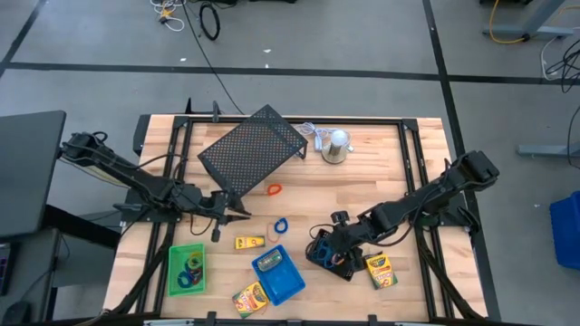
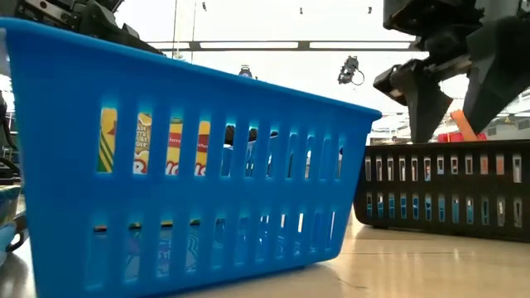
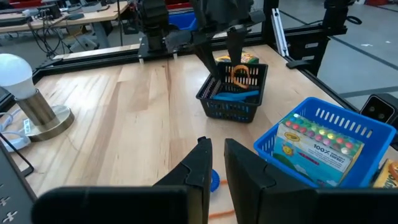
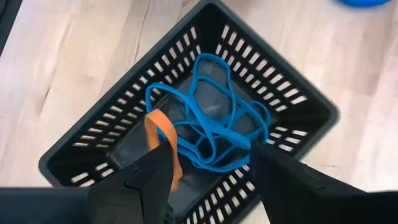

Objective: Pick & Place Office Desk Supplies
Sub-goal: Put the orange rubber band into the black bin, then put the blue spiral keychain into the green bin

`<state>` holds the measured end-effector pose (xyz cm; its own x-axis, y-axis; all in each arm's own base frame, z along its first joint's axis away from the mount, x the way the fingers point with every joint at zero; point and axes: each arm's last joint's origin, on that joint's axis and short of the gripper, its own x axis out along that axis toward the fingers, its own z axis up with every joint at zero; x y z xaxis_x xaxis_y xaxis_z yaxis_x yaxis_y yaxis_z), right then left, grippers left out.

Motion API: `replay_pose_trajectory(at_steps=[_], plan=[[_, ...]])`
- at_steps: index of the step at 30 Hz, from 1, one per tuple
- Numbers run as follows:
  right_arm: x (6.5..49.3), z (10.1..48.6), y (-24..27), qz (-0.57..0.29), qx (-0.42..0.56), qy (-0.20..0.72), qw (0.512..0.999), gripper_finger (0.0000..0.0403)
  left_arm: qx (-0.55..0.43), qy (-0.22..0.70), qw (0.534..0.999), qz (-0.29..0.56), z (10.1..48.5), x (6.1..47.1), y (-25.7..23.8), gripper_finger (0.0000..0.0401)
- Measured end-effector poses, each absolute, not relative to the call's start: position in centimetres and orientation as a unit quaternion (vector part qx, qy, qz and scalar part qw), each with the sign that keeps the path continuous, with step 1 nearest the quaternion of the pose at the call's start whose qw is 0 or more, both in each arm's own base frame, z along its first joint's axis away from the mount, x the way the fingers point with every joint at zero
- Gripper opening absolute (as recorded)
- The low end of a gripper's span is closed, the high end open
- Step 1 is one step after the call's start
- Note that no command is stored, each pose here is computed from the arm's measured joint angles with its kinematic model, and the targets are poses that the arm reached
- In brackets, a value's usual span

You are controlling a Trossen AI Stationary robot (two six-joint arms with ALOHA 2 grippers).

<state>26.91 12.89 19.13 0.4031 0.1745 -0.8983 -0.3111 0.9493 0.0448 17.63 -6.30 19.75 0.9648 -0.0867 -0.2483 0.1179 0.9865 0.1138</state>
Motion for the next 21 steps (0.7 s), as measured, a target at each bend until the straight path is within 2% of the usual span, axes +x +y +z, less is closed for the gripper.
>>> replay_pose_trajectory(at_steps=[8,17,21], plan=[[27.0,19.7,13.1,0.150,-0.077,0.558,0.812,0.0215,0.066,0.122,0.990,-0.038,19.8,17.6,-6.2,0.0052],[28.8,18.8,14.4,0.159,-0.141,0.643,0.736,0.0215,0.065,0.125,0.989,-0.037,19.7,17.6,-6.2,0.0052],[29.7,20.2,14.8,0.168,-0.149,0.629,0.744,0.0215,0.064,0.128,0.989,-0.035,19.6,17.6,-6.2,0.0052]])
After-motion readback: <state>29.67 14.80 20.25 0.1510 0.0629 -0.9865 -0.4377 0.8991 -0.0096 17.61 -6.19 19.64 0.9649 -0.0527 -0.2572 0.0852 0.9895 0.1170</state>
